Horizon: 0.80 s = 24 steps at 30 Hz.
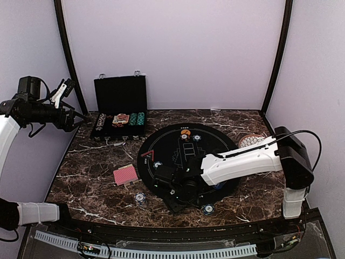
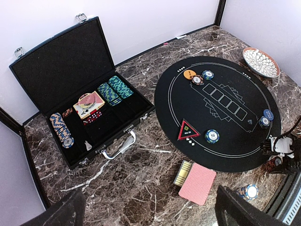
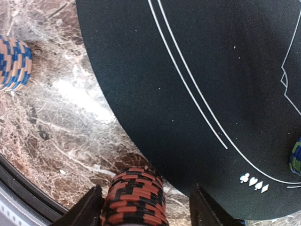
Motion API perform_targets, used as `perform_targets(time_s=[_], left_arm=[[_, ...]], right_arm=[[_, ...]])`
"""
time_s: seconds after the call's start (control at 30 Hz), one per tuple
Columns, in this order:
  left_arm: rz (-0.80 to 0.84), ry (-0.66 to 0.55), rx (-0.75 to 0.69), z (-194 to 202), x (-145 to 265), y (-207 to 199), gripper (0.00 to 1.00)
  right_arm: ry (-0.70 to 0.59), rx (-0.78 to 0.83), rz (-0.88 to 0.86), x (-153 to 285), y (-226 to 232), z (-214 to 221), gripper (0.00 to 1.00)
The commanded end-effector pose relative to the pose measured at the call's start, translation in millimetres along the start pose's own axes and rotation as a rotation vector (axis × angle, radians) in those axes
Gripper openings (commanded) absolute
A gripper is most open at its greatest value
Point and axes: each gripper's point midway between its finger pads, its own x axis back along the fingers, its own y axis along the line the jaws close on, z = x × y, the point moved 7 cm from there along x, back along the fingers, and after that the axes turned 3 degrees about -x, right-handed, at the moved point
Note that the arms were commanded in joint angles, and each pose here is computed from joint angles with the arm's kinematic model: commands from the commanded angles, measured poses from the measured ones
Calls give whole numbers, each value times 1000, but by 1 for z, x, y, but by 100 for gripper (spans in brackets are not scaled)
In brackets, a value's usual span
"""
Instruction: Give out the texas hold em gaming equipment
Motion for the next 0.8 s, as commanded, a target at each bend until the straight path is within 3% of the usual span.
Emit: perform_targets(time_s=[0.0,0.1,0.27,0.37,0.53,0.77], left_arm=[[13,-9,-2,0,2,-2,99],[13,-7,-2,0,2,-2,99],[16,-6,0,1,1,-2,99],[16,-8,0,1,1,-2,99],[15,-8,0,2,2,-3,99],[12,-10,-5,3,2,-3,99]], right_arm=[[-7,2,7,-3,-1,-2,58],[-12,1,3,0,-2,-2,50],[-25,11,-4,10,2,-6,48],[-24,21,-1,13,5,-6,49],[-10,28,8,12,5,-3,62],[-13,22,15,15,3,-2,60]])
